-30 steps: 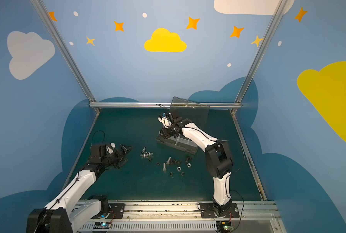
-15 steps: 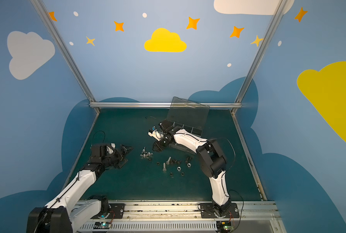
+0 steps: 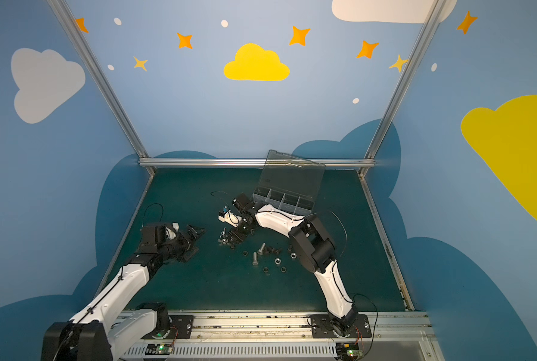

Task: Sort the screws and nuts into containers
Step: Pick up the nut from the center of the table.

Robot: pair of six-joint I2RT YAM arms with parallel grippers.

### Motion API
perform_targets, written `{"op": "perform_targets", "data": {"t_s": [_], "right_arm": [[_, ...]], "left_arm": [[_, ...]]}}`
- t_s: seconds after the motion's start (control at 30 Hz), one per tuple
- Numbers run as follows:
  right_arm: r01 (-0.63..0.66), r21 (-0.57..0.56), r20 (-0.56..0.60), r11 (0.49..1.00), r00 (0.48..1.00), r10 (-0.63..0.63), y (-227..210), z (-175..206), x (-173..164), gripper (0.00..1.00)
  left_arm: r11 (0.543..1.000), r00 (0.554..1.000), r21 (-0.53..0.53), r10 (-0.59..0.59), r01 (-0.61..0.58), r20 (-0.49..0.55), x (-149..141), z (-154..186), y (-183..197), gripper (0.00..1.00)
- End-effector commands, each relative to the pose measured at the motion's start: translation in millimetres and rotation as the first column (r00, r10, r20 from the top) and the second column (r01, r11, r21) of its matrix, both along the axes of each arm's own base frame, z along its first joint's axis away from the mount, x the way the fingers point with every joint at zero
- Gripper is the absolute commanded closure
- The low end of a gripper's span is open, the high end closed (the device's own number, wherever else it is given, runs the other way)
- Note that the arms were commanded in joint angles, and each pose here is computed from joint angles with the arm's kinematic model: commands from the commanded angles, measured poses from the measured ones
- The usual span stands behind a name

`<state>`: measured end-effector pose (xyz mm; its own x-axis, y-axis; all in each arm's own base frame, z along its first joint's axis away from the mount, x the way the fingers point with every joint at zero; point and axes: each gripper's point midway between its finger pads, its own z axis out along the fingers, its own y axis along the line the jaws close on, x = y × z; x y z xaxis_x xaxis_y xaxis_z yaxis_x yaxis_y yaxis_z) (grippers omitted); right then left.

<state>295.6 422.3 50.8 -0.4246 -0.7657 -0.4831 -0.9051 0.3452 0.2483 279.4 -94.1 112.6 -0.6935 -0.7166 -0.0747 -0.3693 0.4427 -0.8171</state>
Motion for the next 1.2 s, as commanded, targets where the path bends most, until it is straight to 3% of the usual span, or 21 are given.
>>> {"op": "perform_targets", "data": {"t_s": [0.0,0.5,1.17], "right_arm": [[-0.028,-0.053,0.007,0.998,1.000,0.028,-2,-11,-4,0.42],[-0.080,-0.164,0.034,0.983,0.996,0.087,-2,-41,-15,0.43],[-0.086,-0.212,0.035,0.973,0.995,0.096,3,-58,-21,0.51]], "left_arm": [[1.000,1.000,0.012,-0.006,0.006,0.018,-1,4,1,0.00],[1.000,1.000,0.013,-0.003,0.003,0.017,-2,4,2,0.01],[1.000,1.000,0.015,-0.006,0.005,0.015,-3,2,2,0.01]]}}
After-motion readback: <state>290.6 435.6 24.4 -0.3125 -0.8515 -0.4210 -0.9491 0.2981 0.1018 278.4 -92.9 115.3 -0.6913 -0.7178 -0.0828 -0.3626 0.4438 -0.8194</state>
